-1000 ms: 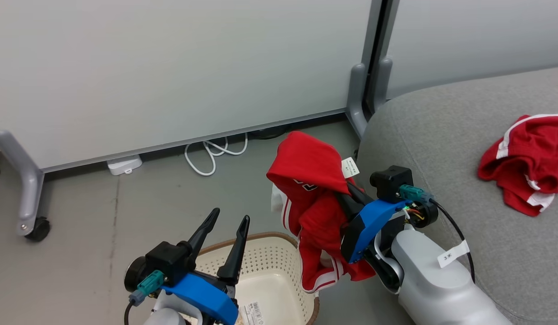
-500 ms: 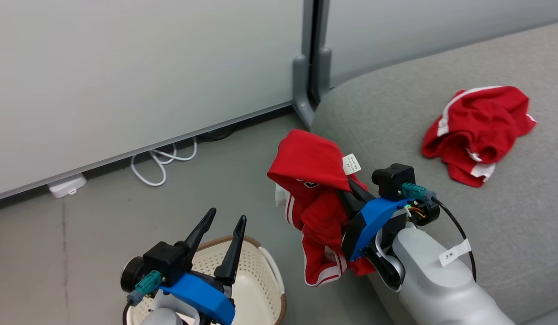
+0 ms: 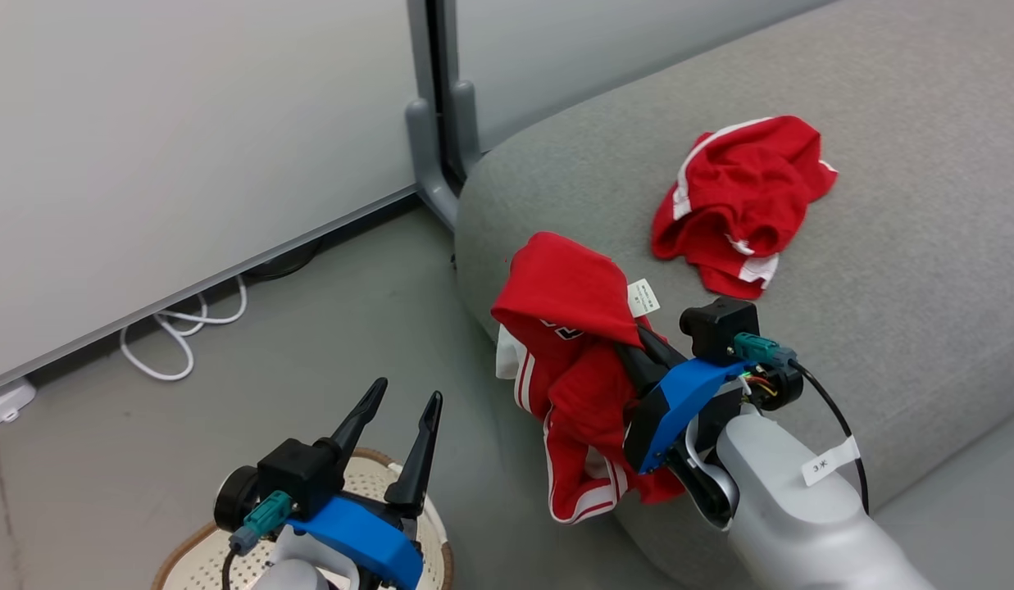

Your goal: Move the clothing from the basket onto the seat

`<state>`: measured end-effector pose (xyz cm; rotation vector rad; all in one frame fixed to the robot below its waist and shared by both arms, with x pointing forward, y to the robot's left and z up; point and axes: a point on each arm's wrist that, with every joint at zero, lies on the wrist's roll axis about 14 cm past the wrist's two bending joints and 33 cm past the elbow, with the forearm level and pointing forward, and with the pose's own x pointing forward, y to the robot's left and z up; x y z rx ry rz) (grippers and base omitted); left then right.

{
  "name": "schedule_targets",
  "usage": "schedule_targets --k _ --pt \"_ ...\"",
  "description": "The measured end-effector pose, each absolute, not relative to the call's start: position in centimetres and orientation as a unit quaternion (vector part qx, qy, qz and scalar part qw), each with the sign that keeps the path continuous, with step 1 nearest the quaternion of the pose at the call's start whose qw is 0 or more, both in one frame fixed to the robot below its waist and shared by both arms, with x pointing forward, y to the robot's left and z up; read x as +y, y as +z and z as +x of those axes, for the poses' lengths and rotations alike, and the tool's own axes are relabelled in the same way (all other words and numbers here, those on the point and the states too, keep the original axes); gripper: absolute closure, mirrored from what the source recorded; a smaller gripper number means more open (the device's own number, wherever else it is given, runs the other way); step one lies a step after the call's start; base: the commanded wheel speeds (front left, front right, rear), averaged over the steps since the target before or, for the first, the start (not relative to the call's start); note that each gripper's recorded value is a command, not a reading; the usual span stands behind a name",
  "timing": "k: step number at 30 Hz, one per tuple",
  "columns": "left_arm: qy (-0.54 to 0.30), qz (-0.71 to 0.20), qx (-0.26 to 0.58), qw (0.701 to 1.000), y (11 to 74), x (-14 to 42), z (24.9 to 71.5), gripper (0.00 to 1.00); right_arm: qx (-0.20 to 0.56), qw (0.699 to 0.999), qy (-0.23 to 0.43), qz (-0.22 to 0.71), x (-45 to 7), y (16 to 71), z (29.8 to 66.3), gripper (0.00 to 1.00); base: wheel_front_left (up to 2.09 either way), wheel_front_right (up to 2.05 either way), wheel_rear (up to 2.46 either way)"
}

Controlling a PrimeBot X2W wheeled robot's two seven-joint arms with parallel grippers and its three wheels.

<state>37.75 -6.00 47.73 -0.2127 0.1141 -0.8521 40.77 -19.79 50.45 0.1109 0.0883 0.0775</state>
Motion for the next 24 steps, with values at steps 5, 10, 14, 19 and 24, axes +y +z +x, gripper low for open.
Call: schedule_targets --k 5,10,14,19,24 --pt "-0.435 -0.1 0.057 0.893 47.6 -7.6 37.4 0.0 0.047 0.997 0.013 0.059 -21.6 50.1 39.7 1.0 0.0 0.0 0.0" --pt "-0.449 -0.097 0.057 0.886 47.6 -8.7 37.2 0.0 0.045 0.997 -0.007 0.06 -22.9 50.1 38.9 1.0 0.0 0.0 0.0" --pt "-0.458 -0.093 0.056 0.882 47.6 -9.3 37.0 0.0 0.043 0.997 -0.016 0.059 -23.6 50.2 38.5 1.0 0.0 0.0 0.0" --pt "-0.463 -0.091 0.057 0.88 47.6 -9.7 36.9 0.0 0.045 0.997 -0.022 0.06 -23.9 50.0 38.1 1.0 0.0 0.0 0.0" --pt "-0.464 -0.091 0.058 0.879 47.4 -9.7 36.9 0.0 0.044 0.997 -0.027 0.062 -24.2 50.0 38.2 1.0 0.0 0.0 0.0"
